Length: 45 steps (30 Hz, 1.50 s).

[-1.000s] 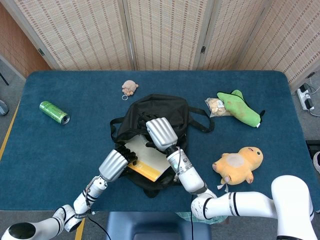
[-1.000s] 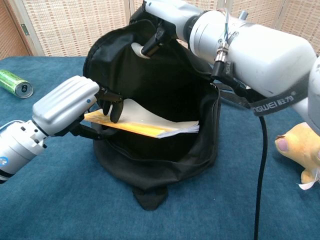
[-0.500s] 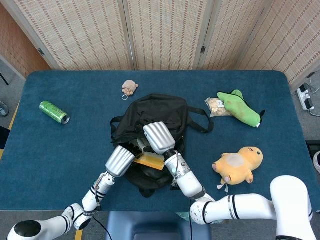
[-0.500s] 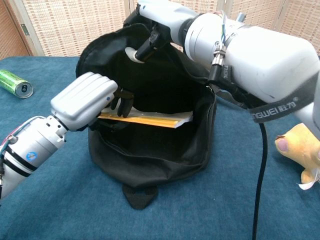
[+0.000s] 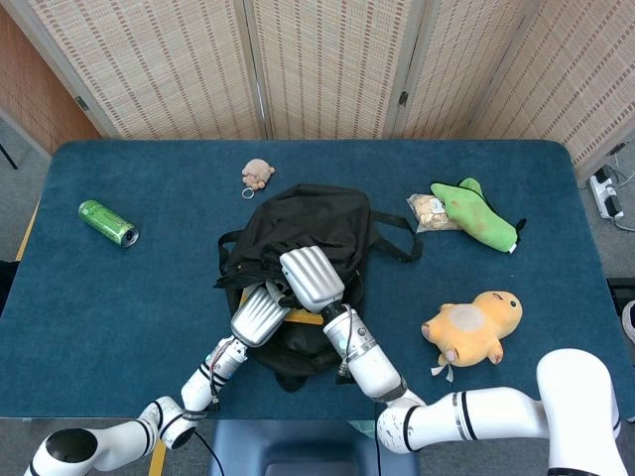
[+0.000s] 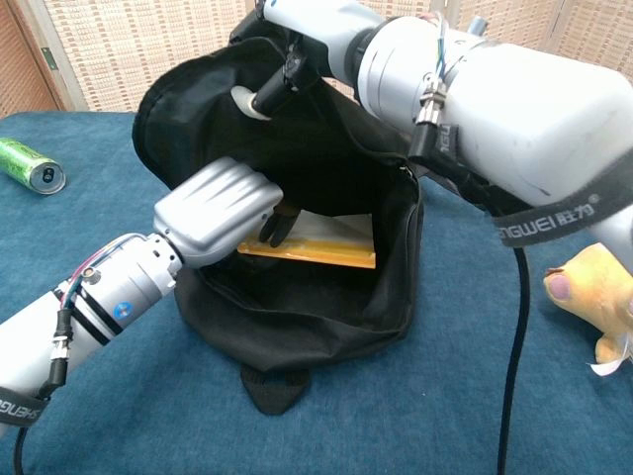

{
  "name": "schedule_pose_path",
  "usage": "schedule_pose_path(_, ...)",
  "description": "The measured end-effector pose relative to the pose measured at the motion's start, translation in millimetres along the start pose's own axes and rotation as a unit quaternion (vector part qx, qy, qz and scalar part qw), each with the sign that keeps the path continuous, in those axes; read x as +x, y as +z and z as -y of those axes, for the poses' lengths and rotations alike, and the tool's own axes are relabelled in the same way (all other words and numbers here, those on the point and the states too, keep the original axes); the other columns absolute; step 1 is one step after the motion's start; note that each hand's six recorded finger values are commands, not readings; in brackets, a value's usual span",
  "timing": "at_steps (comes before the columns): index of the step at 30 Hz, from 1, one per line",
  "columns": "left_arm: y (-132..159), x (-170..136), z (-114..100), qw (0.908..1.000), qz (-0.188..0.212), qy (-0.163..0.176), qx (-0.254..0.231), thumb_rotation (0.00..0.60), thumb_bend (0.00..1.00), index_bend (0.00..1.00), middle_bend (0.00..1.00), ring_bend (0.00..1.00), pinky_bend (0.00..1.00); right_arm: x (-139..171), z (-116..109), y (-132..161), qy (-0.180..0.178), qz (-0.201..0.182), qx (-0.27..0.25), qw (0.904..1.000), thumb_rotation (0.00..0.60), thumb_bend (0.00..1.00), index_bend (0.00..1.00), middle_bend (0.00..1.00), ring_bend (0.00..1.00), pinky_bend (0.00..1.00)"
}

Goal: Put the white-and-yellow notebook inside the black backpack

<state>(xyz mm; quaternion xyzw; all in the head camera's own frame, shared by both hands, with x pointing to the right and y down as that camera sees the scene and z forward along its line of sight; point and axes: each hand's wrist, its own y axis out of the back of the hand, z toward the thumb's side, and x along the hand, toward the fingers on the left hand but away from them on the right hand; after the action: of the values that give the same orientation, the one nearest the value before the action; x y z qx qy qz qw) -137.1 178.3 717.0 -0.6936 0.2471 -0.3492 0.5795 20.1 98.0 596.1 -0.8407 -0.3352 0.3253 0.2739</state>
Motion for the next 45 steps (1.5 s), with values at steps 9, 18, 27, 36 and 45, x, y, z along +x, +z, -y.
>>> schedule_pose_path(9, 10, 21, -4, 0.9989, 0.032, 0.006, 0.033, 0.6, 0.5, 0.68, 0.67, 0.61, 0.56, 3, 1, 6, 0.003, -0.008, -0.011, 0.9999, 0.6, 0.56, 0.7, 0.34, 0.29, 0.3)
schedule_pose_path(18, -5, 35, 1, 0.9994, 0.006, -0.014, 0.03, 0.6, 0.49, 0.68, 0.67, 0.61, 0.56, 5, -1, 6, 0.004, -0.01, -0.016, 0.9998, 0.6, 0.56, 0.7, 0.34, 0.29, 0.3)
schedule_pose_path(27, -29, 42, 7, 0.9985, -0.04, -0.029, 0.023, 0.6, 0.49, 0.68, 0.67, 0.61, 0.56, 5, -2, 4, 0.004, -0.011, -0.018, 0.9998, 0.6, 0.56, 0.7, 0.34, 0.28, 0.3)
schedule_pose_path(36, -29, 45, 15, 0.9962, -0.066, -0.048, 0.029, 0.6, 0.21, 0.42, 0.51, 0.5, 0.51, 2, -2, -1, -0.002, -0.004, -0.012, 0.9999, 0.6, 0.56, 0.7, 0.34, 0.28, 0.3)
schedule_pose_path(45, -19, 31, 11, 0.9952, -0.085, -0.048, 0.006, 0.6, 0.03, 0.18, 0.3, 0.31, 0.37, -5, -5, -11, -0.01, 0.01, -0.01, 0.9999, 0.6, 0.56, 0.69, 0.34, 0.28, 0.3)
